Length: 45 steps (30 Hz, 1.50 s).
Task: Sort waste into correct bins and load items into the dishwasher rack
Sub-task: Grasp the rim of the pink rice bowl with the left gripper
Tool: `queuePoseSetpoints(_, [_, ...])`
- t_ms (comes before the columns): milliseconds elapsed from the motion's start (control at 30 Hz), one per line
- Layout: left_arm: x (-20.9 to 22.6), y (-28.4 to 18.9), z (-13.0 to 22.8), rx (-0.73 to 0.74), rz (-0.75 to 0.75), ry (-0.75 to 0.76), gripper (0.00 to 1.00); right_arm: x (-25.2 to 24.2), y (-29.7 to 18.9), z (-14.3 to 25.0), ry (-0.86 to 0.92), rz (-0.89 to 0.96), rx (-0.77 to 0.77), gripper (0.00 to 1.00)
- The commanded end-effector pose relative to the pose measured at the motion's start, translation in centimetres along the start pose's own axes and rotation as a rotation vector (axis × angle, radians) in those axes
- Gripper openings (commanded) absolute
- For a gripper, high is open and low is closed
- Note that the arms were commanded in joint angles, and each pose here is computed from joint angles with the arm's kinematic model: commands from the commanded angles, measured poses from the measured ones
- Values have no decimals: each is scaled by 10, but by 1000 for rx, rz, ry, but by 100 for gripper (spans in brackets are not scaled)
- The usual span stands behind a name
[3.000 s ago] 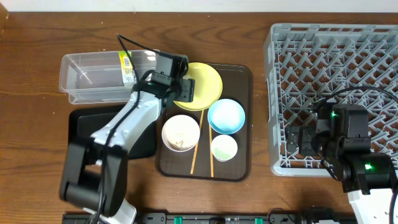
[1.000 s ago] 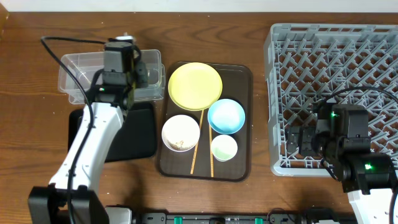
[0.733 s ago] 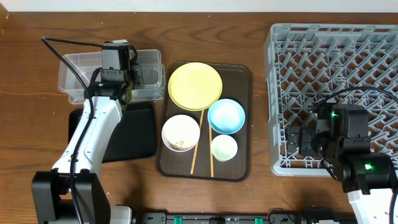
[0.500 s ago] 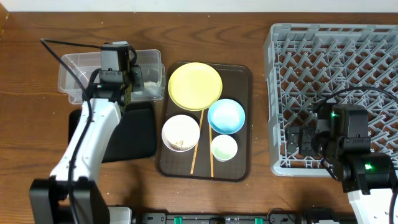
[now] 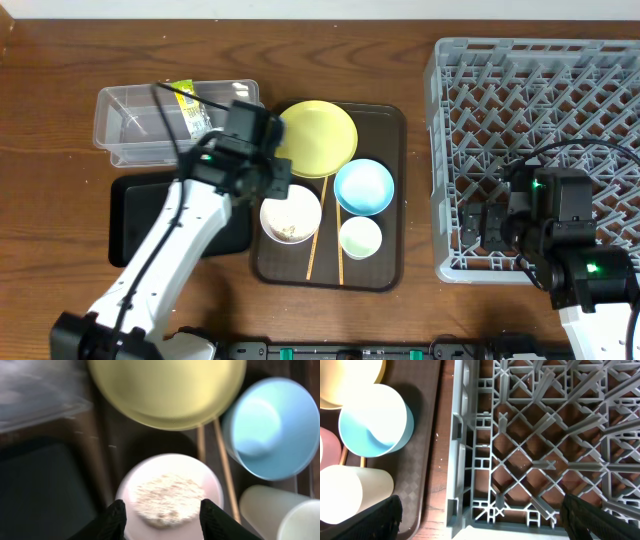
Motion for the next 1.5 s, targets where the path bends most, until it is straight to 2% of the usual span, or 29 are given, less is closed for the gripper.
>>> queuePoseSetpoints(0, [-22, 17, 12, 72, 33, -3, 50, 6, -5, -4, -5, -17, -14, 99])
queuePoseSetpoints(167, [-40, 42, 25, 158, 34, -12, 50, 6, -5, -4, -5, -17, -13, 99])
queuePoseSetpoints(300, [-46, 62, 36, 225, 17, -74, 50, 6, -5, -4, -5, -17, -13, 99])
queuePoseSetpoints(567, [-54, 87, 50, 297, -3, -85, 48, 6, -5, -4, -5, -17, -13, 99])
queuePoseSetpoints(1000, [-59, 101, 58, 327, -20, -63, 27, 6, -5, -3, -5, -16, -10, 99])
queuePoseSetpoints(1167, [-59, 100, 58, 330, -21, -63, 14, 6, -5, -3, -5, -16, -10, 99])
queuePoseSetpoints(1267, [-58, 100, 60, 337, -23, -63, 13, 6, -5, -3, -5, -16, -9, 99])
queuePoseSetpoints(1367, [-58, 99, 62, 344, -26, -64, 6, 6, -5, -3, -5, -16, -9, 99])
queuePoseSetpoints(1467, [-58, 98, 61, 340, -25, -64, 6, 6, -5, -3, -5, -16, -9, 99])
Point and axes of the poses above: each gripper's point midway between its finger pads, its own y axis out along the fingers, its own x axis along the line the jaws close on, z = x × y, the point moved 2 cm from there along -y, back along the fingers, and after that the axes turned 3 degrees about y, right-handed, at the moved point
